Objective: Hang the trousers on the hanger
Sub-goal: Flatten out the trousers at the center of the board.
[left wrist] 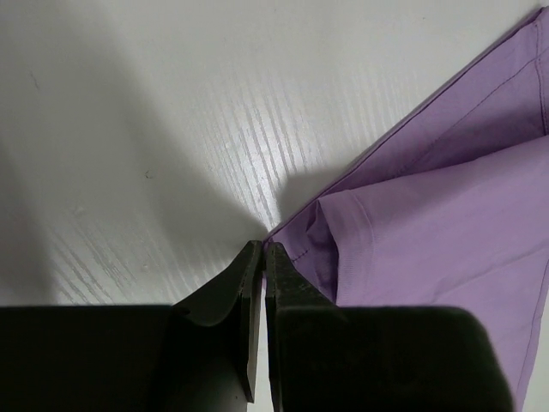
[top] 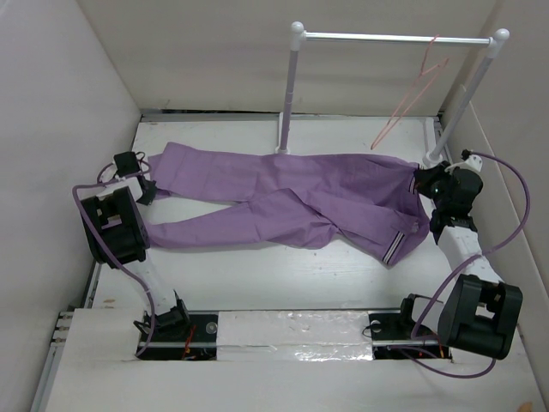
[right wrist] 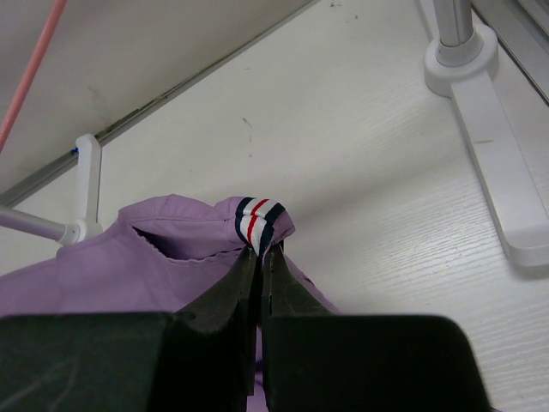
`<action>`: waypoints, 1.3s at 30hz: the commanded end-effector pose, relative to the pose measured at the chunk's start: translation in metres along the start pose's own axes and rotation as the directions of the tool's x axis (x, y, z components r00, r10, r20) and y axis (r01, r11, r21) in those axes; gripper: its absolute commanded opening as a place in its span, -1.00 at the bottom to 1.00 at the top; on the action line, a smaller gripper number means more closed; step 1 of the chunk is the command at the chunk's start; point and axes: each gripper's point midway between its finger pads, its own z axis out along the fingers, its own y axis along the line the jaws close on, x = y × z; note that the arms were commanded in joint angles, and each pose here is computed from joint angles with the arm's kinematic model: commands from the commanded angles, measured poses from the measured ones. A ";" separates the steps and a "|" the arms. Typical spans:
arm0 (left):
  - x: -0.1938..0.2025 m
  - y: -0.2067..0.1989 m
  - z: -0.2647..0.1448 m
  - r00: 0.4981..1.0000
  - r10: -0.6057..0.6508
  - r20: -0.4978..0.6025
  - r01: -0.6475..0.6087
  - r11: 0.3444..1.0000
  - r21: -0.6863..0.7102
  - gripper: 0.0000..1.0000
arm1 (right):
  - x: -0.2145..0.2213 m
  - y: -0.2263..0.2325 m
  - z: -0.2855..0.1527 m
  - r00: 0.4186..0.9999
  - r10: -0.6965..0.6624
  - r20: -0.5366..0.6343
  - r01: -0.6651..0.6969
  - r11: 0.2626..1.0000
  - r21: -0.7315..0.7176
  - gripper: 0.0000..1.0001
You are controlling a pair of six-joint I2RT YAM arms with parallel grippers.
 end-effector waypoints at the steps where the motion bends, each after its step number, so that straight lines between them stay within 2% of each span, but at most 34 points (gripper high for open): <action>1: -0.007 -0.013 -0.007 1.000 0.013 0.027 -0.013 1.000 0.016 -1.00 | -0.026 0.014 -0.005 0.995 -0.016 0.099 0.021 0.998 -0.052 -1.00; 3: -0.016 -0.021 -0.016 0.998 0.023 0.052 -0.025 0.999 0.042 -1.00 | -0.025 0.012 -0.004 0.995 -0.015 0.096 0.020 0.999 -0.048 -1.00; 7: -0.060 -0.057 -0.066 0.989 0.018 0.147 -0.040 0.988 0.149 -1.00 | -0.027 -0.001 0.000 0.995 -0.004 0.098 0.004 1.000 -0.004 -1.00; 9: -0.101 -0.075 -0.098 0.970 -0.010 0.244 -0.039 0.980 0.194 -1.00 | -0.031 -0.010 0.003 0.995 0.004 0.096 -0.007 1.000 0.028 -1.00; 13: -0.161 -0.096 -0.177 0.893 -0.054 0.447 -0.064 0.967 0.245 -1.00 | -0.035 -0.034 0.006 0.995 0.028 0.096 -0.040 0.991 0.126 -1.00; 16: -0.190 -0.095 -0.207 0.849 -0.129 0.512 -0.037 0.953 0.302 -1.00 | -0.043 -0.043 0.006 0.992 0.046 0.119 -0.067 0.983 0.173 -1.00; 18: -0.196 -0.089 -0.205 0.853 -0.155 0.498 -0.020 0.944 0.329 -1.00 | -0.043 -0.051 0.006 0.993 0.050 0.108 -0.073 0.972 0.225 -1.00; 22: -0.201 -0.086 -0.189 0.870 -0.174 0.461 -0.003 0.934 0.357 -1.00 | -0.071 -0.070 0.005 0.988 0.038 0.149 -0.084 0.944 0.320 -1.00; 25: -0.195 -0.089 -0.172 0.889 -0.138 0.438 -0.026 0.937 0.347 -1.00 | -0.073 -0.084 0.005 0.988 0.054 0.146 -0.105 0.922 0.372 -1.00; 28: -0.188 -0.099 -0.155 0.910 -0.106 0.401 -0.054 0.928 0.369 -1.00 | -0.076 -0.084 0.012 0.986 0.063 0.154 -0.115 0.927 0.357 -1.00; 34: -0.186 -0.113 -0.132 0.927 -0.064 0.369 -0.091 0.917 0.388 -1.00 | -0.064 -0.103 0.046 0.992 0.104 0.068 -0.123 0.904 0.409 -1.00; 35: -0.180 -0.119 -0.129 0.932 -0.045 0.359 -0.110 0.910 0.399 -0.96 | -0.062 -0.099 0.052 0.993 0.102 0.058 -0.117 0.910 0.397 -0.94; 36: -0.171 -0.128 -0.127 0.940 -0.016 0.341 -0.137 0.896 0.422 -0.76 | -0.058 -0.093 0.059 0.994 0.098 0.043 -0.107 0.917 0.385 -0.81; 37: -0.162 -0.129 -0.114 0.949 0.015 0.315 -0.150 0.901 0.408 -0.39 | -0.063 -0.086 0.065 0.996 0.082 0.033 -0.088 0.925 0.370 -0.47; 39: -0.160 -0.132 -0.111 0.947 0.048 0.319 -0.179 0.902 0.394 -0.13 | -0.058 -0.075 0.068 0.998 0.067 -0.010 -0.059 0.935 0.350 -0.11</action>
